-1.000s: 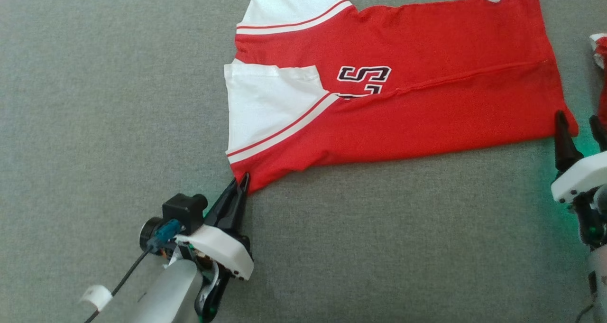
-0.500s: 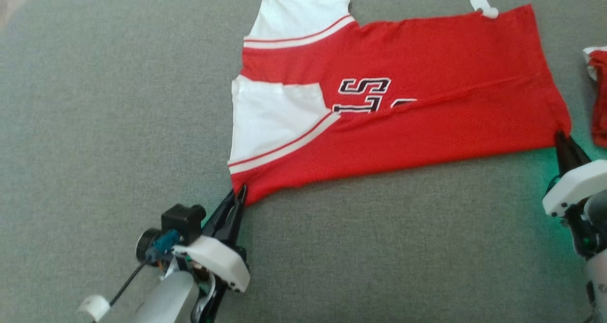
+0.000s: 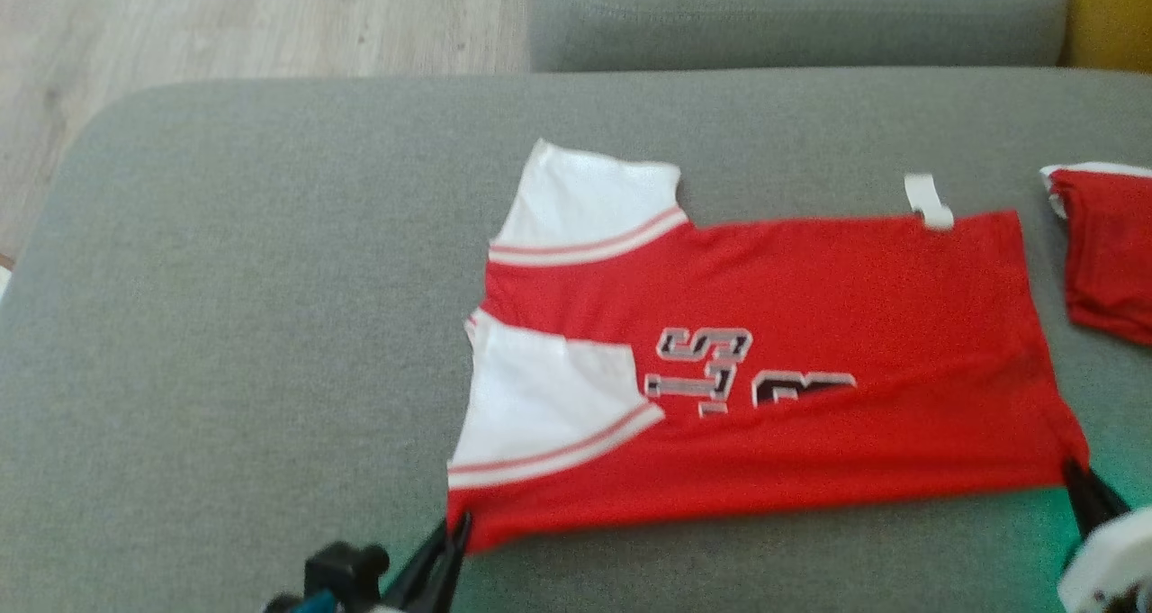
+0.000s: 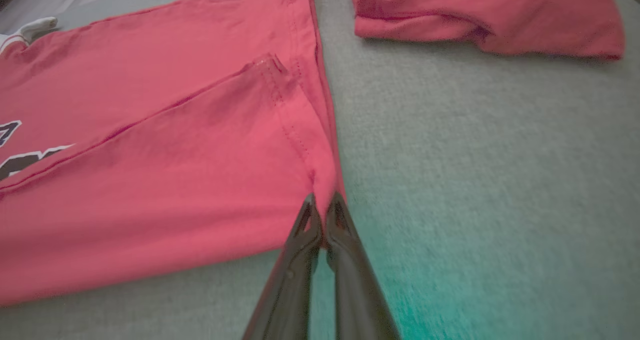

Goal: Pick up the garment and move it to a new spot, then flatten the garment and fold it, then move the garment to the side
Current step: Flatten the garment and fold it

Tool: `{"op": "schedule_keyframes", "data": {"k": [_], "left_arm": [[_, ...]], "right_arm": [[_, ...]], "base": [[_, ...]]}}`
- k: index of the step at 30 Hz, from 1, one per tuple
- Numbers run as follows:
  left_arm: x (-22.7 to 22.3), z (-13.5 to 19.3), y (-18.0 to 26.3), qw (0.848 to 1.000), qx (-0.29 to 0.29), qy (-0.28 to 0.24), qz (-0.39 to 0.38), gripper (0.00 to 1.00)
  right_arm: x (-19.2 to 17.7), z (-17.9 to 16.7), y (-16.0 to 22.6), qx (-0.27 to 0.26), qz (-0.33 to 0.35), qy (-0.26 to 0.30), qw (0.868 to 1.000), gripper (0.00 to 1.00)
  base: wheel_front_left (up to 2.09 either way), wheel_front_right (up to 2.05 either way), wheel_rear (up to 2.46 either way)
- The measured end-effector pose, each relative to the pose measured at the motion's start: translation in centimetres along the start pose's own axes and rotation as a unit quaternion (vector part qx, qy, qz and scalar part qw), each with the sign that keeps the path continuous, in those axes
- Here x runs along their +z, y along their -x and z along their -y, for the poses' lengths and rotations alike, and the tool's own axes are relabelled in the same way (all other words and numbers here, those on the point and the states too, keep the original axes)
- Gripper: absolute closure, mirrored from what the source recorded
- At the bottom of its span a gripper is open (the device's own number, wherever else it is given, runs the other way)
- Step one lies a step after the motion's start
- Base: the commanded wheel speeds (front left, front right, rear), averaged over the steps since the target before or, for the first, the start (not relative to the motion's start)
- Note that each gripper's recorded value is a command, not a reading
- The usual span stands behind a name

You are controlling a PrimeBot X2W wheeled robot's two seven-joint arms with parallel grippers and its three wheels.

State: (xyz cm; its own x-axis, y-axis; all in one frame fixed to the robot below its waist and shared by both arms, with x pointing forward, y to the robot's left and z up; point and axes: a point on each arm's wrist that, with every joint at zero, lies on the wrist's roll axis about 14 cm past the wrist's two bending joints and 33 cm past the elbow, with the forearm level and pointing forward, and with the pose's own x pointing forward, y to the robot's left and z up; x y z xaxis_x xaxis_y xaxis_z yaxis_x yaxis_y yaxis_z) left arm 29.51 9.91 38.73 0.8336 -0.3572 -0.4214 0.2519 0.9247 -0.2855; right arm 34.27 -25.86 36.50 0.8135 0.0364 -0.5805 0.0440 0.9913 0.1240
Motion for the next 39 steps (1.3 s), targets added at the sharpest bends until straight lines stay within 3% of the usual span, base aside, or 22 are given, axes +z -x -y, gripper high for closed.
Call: {"op": "schedule_keyframes", "data": {"k": [7,8,9,10,11,12,19,29,34,39], "left_arm": [[-1.8,1.8,2.6,0.999,-0.016,0.007,-0.032,1.00],[-1.7,1.9,2.7,0.999,-0.020,0.005,-0.033,1.00],[-1.5,1.9,2.7,0.999,-0.020,0.003,-0.030,0.84],[-1.4,1.9,2.7,0.999,-0.020,0.001,-0.033,0.56],[-1.6,1.8,2.7,0.999,-0.020,-0.001,-0.038,0.11],[-1.7,1.7,2.7,0.999,-0.018,-0.003,-0.041,0.00],[-0.5,1.4,1.6,0.998,-0.028,-0.030,-0.043,0.00],[13.7,-0.6,-7.6,0.983,-0.074,-0.167,0.033,0.00],[18.5,-1.1,-12.7,0.980,-0.087,-0.176,0.028,0.00],[18.5,-1.7,-16.9,0.980,-0.096,-0.173,-0.036,0.00]], "right_arm": [[-1.7,1.4,2.8,-0.017,-0.011,-0.012,1.000,1.00],[-1.7,1.3,2.9,-0.017,-0.011,-0.016,1.000,0.78],[-1.7,1.3,2.9,-0.017,-0.012,-0.019,1.000,0.51],[-1.7,1.3,3.0,-0.018,-0.012,-0.022,1.000,0.00],[-1.5,1.3,3.0,-0.019,-0.010,-0.022,1.000,0.00],[-1.3,1.4,3.0,-0.022,-0.006,-0.024,0.999,0.00],[0.6,1.3,3.0,-0.023,0.018,-0.021,0.999,0.00],[4.4,-1.3,0.4,0.006,0.048,-0.007,0.999,0.00],[5.7,-1.9,-0.9,0.013,0.059,-0.007,0.998,0.00],[5.3,-1.4,-1.3,0.004,0.049,-0.009,0.999,0.00]], "base": [[0.00,0.00,0.00],[0.00,0.00,0.00],[0.00,0.00,0.00],[0.00,0.00,0.00],[0.00,0.00,0.00],[0.00,0.00,0.00],[0.00,0.00,0.00],[0.00,0.00,0.00],[0.00,0.00,0.00],[0.00,0.00,0.00]]}}
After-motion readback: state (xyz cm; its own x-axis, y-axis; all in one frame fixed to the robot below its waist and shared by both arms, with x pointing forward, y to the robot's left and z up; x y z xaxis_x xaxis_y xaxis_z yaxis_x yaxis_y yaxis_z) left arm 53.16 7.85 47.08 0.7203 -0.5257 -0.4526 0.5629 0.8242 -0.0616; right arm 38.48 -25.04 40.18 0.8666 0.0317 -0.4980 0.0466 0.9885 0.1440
